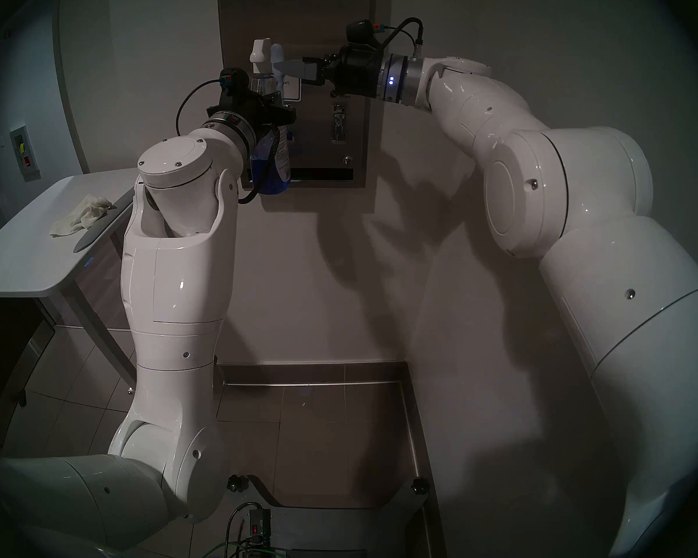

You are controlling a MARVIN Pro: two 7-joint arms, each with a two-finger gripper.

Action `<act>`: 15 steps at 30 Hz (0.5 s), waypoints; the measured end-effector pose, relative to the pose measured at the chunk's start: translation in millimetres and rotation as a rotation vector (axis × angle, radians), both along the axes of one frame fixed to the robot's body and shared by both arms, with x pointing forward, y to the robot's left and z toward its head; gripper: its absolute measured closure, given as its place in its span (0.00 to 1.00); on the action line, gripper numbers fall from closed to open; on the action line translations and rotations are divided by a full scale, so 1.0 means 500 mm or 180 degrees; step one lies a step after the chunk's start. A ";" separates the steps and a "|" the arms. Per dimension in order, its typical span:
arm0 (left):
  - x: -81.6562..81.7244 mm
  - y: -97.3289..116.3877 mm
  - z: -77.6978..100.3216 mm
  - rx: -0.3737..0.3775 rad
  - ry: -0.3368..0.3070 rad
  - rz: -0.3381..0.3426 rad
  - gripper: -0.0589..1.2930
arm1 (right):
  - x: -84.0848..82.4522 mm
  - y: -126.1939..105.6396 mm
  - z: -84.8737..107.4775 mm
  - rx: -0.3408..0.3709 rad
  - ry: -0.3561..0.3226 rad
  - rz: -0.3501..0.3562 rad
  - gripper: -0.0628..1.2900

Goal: Pick up the cleaner bottle and spray the cleaner onto the surface

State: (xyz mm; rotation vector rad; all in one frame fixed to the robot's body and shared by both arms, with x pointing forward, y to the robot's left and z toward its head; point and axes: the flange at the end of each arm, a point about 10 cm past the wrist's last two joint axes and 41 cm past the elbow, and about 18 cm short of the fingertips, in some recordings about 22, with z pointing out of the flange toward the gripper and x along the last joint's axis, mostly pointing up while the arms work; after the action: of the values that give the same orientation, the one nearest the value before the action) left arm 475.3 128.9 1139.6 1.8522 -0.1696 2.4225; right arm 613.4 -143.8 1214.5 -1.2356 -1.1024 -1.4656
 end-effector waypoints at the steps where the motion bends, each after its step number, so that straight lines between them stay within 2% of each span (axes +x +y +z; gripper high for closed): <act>1: 0.000 0.000 0.000 0.0000 -0.0001 0.0000 0.67 | 0.000 -0.006 0.000 0.0002 -0.0010 -0.0006 0.04; 8: 0.000 0.000 0.002 -0.0002 -0.0011 0.0001 0.67 | 0.000 -0.035 0.003 0.0069 -0.0110 -0.0060 0.04; 15: -0.001 0.001 0.005 -0.0009 -0.0039 0.0006 0.67 | 0.006 -0.036 0.003 0.0209 -0.0299 -0.0153 0.04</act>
State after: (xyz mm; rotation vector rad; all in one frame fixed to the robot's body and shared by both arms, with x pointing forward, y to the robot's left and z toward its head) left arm 474.8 129.2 1141.9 1.8374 -0.1654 2.4345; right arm 616.1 -161.9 1216.2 -1.1649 -1.0842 -1.5978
